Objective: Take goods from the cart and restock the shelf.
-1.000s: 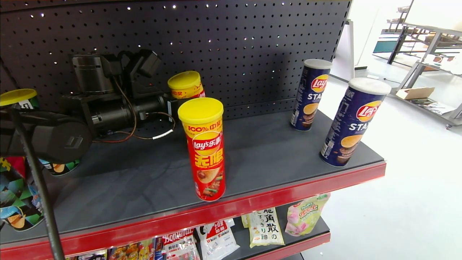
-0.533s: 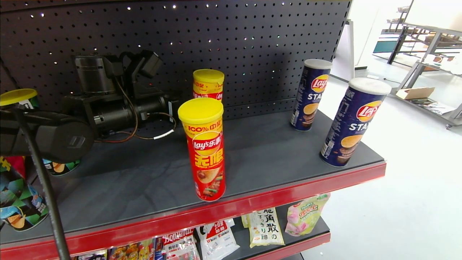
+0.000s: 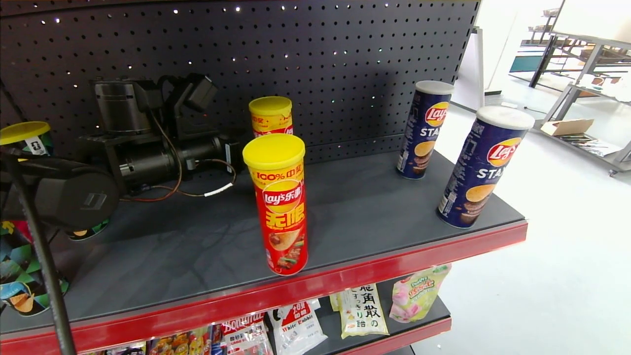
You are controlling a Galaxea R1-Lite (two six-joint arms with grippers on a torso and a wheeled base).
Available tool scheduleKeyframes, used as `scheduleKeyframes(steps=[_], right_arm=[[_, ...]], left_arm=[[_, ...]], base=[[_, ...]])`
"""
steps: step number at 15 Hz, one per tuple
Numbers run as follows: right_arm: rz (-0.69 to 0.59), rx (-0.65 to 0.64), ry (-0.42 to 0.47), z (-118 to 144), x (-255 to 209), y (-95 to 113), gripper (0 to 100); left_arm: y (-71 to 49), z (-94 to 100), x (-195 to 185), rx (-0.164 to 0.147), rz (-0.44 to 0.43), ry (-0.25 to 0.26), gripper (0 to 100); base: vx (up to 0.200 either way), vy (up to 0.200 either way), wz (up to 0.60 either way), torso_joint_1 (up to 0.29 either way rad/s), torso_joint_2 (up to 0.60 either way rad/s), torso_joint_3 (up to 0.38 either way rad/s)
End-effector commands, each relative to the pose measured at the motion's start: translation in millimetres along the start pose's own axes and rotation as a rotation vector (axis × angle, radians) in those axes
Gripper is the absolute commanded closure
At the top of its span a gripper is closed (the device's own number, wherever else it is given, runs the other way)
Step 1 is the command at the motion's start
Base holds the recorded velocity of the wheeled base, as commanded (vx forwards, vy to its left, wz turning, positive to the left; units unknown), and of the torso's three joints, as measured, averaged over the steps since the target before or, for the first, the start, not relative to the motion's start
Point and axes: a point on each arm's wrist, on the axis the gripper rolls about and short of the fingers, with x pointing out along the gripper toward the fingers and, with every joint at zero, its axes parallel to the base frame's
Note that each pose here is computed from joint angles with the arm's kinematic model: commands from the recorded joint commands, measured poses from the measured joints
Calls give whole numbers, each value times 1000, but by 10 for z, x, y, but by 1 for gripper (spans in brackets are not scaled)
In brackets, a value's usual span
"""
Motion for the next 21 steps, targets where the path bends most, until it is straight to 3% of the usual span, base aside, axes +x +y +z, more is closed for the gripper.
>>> scheduleKeyframes(steps=[1, 3, 5, 8, 10, 13, 21], right_arm=[[1, 0, 1, 1, 1, 0, 0], [1, 0, 1, 1, 1, 0, 0], [1, 0, 1, 1, 1, 0, 0], [1, 0, 1, 1, 1, 0, 0], [1, 0, 1, 1, 1, 0, 0], [1, 0, 1, 1, 1, 0, 0], [1, 0, 1, 1, 1, 0, 0]], left_arm=[[-55, -36, -225, -7, 14, 15, 0], [-139, -118, -495, -22, 27, 43, 0], [-317, -176, -999, -41, 57, 77, 0], [-546, -308, -1661, -70, 136, 89, 0], [-551, -360, -1857, -75, 196, 67, 0], [-623, -348, -2033, -113, 224, 12, 0], [-639, -351, -2055, -111, 225, 5, 0]], base=[[0, 0, 0, 0, 0, 0], [0, 0, 0, 0, 0, 0], [0, 0, 0, 0, 0, 0], [0, 0, 0, 0, 0, 0], [0, 0, 0, 0, 0, 0], [0, 0, 0, 0, 0, 0], [0, 0, 0, 0, 0, 0]])
